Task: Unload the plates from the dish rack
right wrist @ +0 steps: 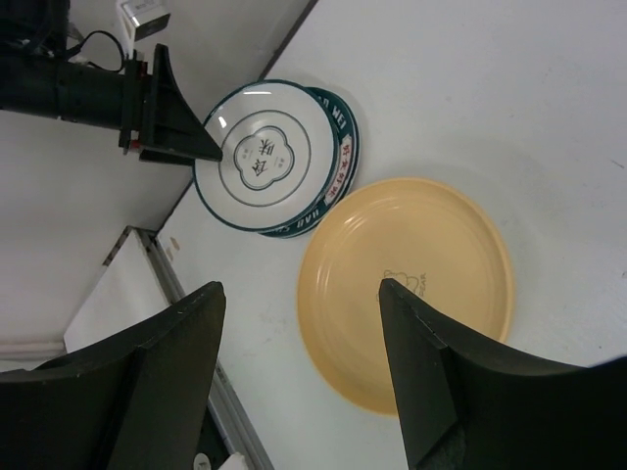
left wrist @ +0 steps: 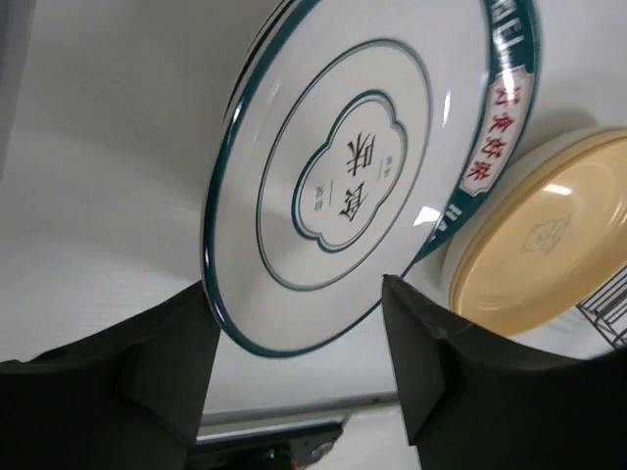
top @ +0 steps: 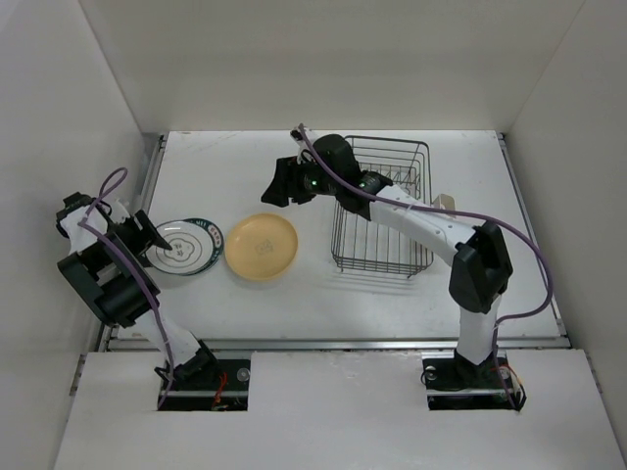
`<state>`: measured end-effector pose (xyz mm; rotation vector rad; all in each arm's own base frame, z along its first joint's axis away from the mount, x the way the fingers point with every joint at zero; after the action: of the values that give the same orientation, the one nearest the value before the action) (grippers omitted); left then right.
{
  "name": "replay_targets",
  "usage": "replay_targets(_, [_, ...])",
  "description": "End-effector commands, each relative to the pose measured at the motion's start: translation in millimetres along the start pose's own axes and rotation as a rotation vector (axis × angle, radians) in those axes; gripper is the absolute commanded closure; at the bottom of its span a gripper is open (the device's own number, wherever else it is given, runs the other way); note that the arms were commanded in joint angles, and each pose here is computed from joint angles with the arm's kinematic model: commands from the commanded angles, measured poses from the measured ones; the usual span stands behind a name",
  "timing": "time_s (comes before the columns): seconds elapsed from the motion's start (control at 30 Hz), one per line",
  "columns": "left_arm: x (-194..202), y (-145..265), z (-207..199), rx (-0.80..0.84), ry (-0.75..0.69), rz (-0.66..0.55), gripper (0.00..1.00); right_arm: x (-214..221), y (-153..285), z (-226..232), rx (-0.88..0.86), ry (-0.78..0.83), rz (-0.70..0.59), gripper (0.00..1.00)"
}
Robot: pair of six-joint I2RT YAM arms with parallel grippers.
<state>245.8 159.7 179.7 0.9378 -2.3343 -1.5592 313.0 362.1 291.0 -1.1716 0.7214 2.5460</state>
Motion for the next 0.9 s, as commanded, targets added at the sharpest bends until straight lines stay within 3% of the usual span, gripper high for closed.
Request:
replay_targets(0.0, [0.5,-0.8,-1.9,-0.030,-0.071,0.095,0.36,-9.5,11.5,9.9,-0.023,0.028,-0.049,0.30])
replay_targets(0.07, [0.6,-6.8,-0.6,-0.068,-0.108,0.161,0.28,-9.2,11.6,10.5,-0.031,0.028,-0.044,0.30])
replay_targets(0.17, [5.7,-8.0,0.7,-0.089,-0.140,0.214,0.26,-11.5,14.6,12.6,-0.035,0.041,-0.052,0.30])
replay_targets(0.4, [8.7,22.8,-8.8,-0.105,-0.298,0.102,0.16,-21.1,36.3,16.3,0.068,0.062,-0.091,0.30])
replay_targets(0.5, [6.5,31.7,-7.7,-0.190,-0.301,0.056,0.16,-26.7,55.3,18.6,0.151,0.060,-0.137,0.29])
replay_targets(0.63, [14.8,39.0,-4.9,-0.321,-0.246,-0.056,0.16,-35.8,98.4,-6.9,0.532,-0.038,-0.291,0.21])
replay_targets(0.73, [14.4,42.6,0.6,-0.469,-0.163,-0.237,0.16,-31.8,168.5,-56.2,1.132,-0.135,-0.516,0.11])
replay_targets(0.87, [30.3,48.5,12.9,-0.661,-0.110,-0.368,0.15,-25.7,236.2,-90.5,1.508,-0.142,-0.660,0.06])
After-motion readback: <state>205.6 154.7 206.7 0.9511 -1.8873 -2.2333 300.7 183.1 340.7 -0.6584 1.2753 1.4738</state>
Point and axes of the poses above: each gripper's point midway between its finger pads, its own y axis back along the fingers, its own z axis along the line the jaws close on, x = y × z, the point moved 10 cm from there along y, back along the fingers
